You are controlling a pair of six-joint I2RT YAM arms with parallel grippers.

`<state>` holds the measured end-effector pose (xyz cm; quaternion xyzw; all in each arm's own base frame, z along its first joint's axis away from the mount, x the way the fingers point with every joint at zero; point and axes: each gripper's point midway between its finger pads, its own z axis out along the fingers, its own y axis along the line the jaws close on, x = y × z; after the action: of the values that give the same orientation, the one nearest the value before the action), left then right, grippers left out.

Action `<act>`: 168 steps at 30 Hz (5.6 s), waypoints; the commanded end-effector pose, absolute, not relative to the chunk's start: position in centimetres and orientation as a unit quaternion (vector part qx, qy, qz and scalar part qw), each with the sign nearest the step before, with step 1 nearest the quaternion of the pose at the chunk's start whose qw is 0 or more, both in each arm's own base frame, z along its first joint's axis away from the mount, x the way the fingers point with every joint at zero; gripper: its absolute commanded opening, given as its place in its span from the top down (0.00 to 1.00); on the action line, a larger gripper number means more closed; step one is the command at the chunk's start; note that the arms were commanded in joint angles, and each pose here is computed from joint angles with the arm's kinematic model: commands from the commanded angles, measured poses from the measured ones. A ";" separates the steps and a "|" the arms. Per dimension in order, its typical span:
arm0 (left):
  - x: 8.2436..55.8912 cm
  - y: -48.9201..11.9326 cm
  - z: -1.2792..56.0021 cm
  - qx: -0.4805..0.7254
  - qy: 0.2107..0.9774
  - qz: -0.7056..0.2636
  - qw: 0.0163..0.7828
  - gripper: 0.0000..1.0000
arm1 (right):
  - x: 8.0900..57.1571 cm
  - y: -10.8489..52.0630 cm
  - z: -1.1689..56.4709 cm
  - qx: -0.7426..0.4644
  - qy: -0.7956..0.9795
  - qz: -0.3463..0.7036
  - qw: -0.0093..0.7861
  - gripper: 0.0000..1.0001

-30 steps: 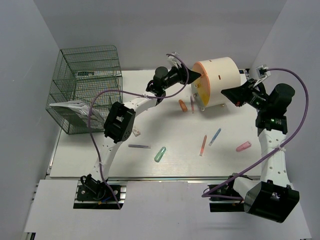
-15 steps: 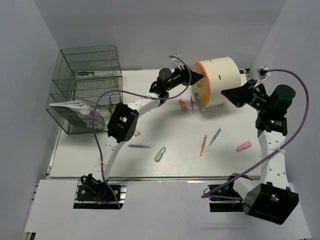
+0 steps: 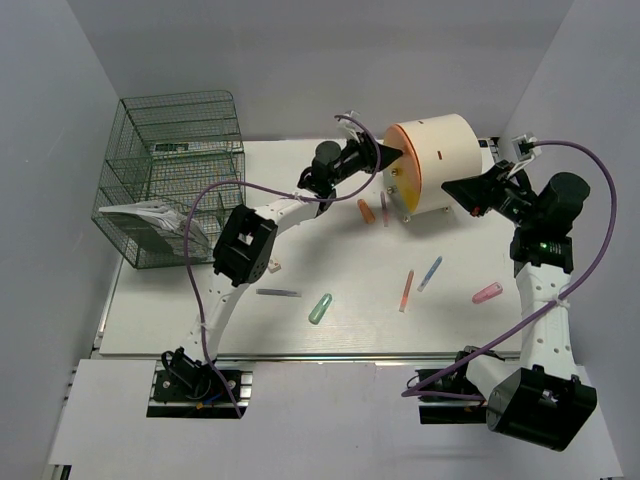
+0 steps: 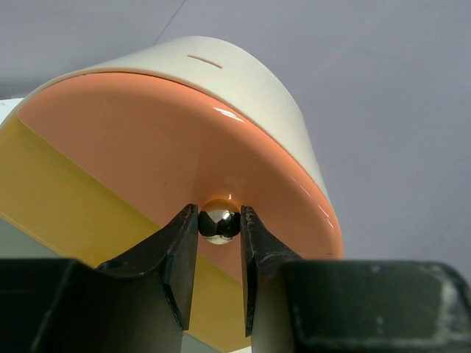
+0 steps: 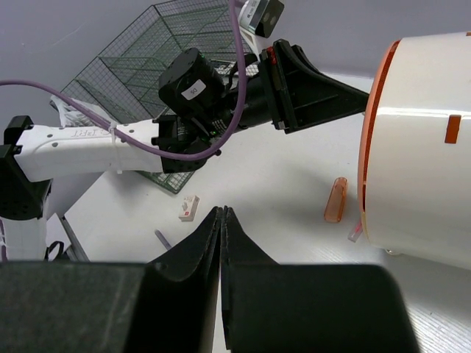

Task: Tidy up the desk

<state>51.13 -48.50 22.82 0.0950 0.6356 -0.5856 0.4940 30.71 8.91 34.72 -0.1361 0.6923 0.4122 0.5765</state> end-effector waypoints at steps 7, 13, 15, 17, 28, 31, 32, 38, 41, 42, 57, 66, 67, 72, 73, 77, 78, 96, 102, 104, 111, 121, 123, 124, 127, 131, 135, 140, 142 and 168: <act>49.0 -45.8 25.9 0.095 0.626 -0.582 0.511 0.76 | 30.1 9.0 35.5 -0.152 0.677 0.409 0.593 0.95; 48.6 -43.8 26.2 0.096 0.633 -0.566 0.520 0.76 | 30.0 9.1 35.4 -0.156 0.674 0.412 0.593 0.94; 48.5 -43.0 26.2 0.092 0.635 -0.562 0.522 0.76 | 30.0 9.1 35.3 -0.155 0.674 0.413 0.592 0.94; 48.3 -42.8 26.1 0.091 0.636 -0.561 0.522 0.76 | 30.0 9.1 35.3 -0.156 0.673 0.413 0.593 0.93; 48.4 -41.6 27.0 0.090 0.640 -0.555 0.524 0.27 | 29.5 9.6 35.2 -0.181 0.666 0.420 0.589 0.44; 48.4 -41.6 27.2 0.091 0.640 -0.555 0.523 0.20 | 29.3 9.7 35.1 -0.187 0.666 0.422 0.587 0.41; 48.3 -41.5 27.6 0.090 0.639 -0.554 0.527 0.19 | 29.3 9.7 35.1 -0.189 0.665 0.421 0.587 0.40; 48.3 -39.7 28.2 0.073 0.650 -0.527 0.543 0.14 | 29.0 10.0 35.0 -0.205 0.662 0.423 0.585 0.40; 48.1 -38.4 28.2 0.067 0.662 -0.509 0.546 0.13 | 28.8 10.1 35.1 -0.217 0.658 0.422 0.585 0.40; 48.1 -37.1 28.3 0.054 0.669 -0.497 0.550 0.14 | 28.7 10.3 35.1 -0.221 0.657 0.423 0.583 0.40; 35.2 -22.3 24.3 0.050 0.833 -0.262 0.484 0.97 | 27.0 18.1 29.1 -0.392 0.689 0.361 0.491 0.64; 29.3 -16.8 17.9 -0.077 0.898 -0.178 0.396 0.38 | 26.4 21.9 23.6 -0.444 0.723 0.296 0.440 0.49; 29.0 -15.8 17.0 -0.096 0.907 -0.150 0.382 0.38 | 26.4 22.0 23.1 -0.440 0.726 0.298 0.437 0.37; 29.9 -14.4 13.6 -0.157 0.929 -0.061 0.330 0.36 | 27.0 21.7 21.9 -0.428 0.733 0.284 0.446 0.33; 30.1 -14.2 13.3 -0.171 0.929 -0.048 0.325 0.36 | 26.9 21.7 21.5 -0.423 0.737 0.287 0.441 0.34; 30.5 -14.1 11.2 -0.192 0.935 -0.019 0.297 0.36 | 26.6 21.6 21.2 -0.422 0.736 0.288 0.444 0.36; 30.7 -14.2 10.4 -0.197 0.937 -0.010 0.290 0.36 | 26.7 21.4 21.4 -0.420 0.736 0.284 0.449 0.36; 32.8 -16.1 4.2 -0.217 0.946 0.034 0.240 0.33 | 26.1 20.6 22.9 -0.413 0.719 0.272 0.488 0.33; 33.3 -15.9 2.8 -0.216 0.946 0.042 0.237 0.36 | 26.0 20.4 23.2 -0.412 0.717 0.273 0.492 0.33; 33.4 -16.1 2.5 -0.215 0.947 0.040 0.236 0.39 | 26.1 20.2 23.1 -0.409 0.719 0.273 0.491 0.33; 33.0 -15.8 1.9 -0.215 0.949 0.031 0.231 0.63 | 26.2 19.8 23.2 -0.404 0.720 0.273 0.494 0.33; 35.6 -24.2 14.2 -0.068 0.921 -0.205 0.323 0.99 | 28.4 16.9 25.7 -0.331 0.729 0.213 0.559 0.52; 36.2 -26.8 18.5 -0.037 0.895 -0.280 0.346 1.00 | 28.5 16.3 26.8 -0.316 0.722 0.204 0.580 0.62; 36.5 -27.5 20.2 -0.027 0.883 -0.301 0.358 1.00 | 28.4 16.0 27.4 -0.312 0.718 0.202 0.589 0.66; 37.6 -30.2 26.0 0.003 0.840 -0.368 0.398 1.00 | 28.6 15.0 28.3 -0.289 0.717 0.189 0.605 0.88; 39.2 -33.1 32.2 0.034 0.777 -0.447 0.442 1.00 | 29.3 13.3 29.5 -0.252 0.717 0.161 0.629 1.00; 40.7 -36.4 36.5 0.056 0.725 -0.505 0.465 1.00 | 29.9 11.8 30.3 -0.218 0.720 0.137 0.645 1.00; 42.5 -39.5 38.6 0.041 0.681 -0.559 0.471 1.00 | 30.4 10.2 30.9 -0.185 0.719 0.108 0.661 1.00; 43.4 -40.8 38.4 0.034 0.664 -0.574 0.478 1.00 | 30.6 9.8 30.8 -0.178 0.720 0.101 0.663 1.00; 49.2 -46.1 33.7 0.088 0.680 -0.454 0.569 0.75 | 30.5 10.2 30.3 -0.188 0.718 0.117 0.660 1.00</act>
<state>48.77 -46.71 32.08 0.0841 0.6839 -0.4779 0.5447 30.34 10.20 28.43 -0.1920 0.7396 0.1141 0.6349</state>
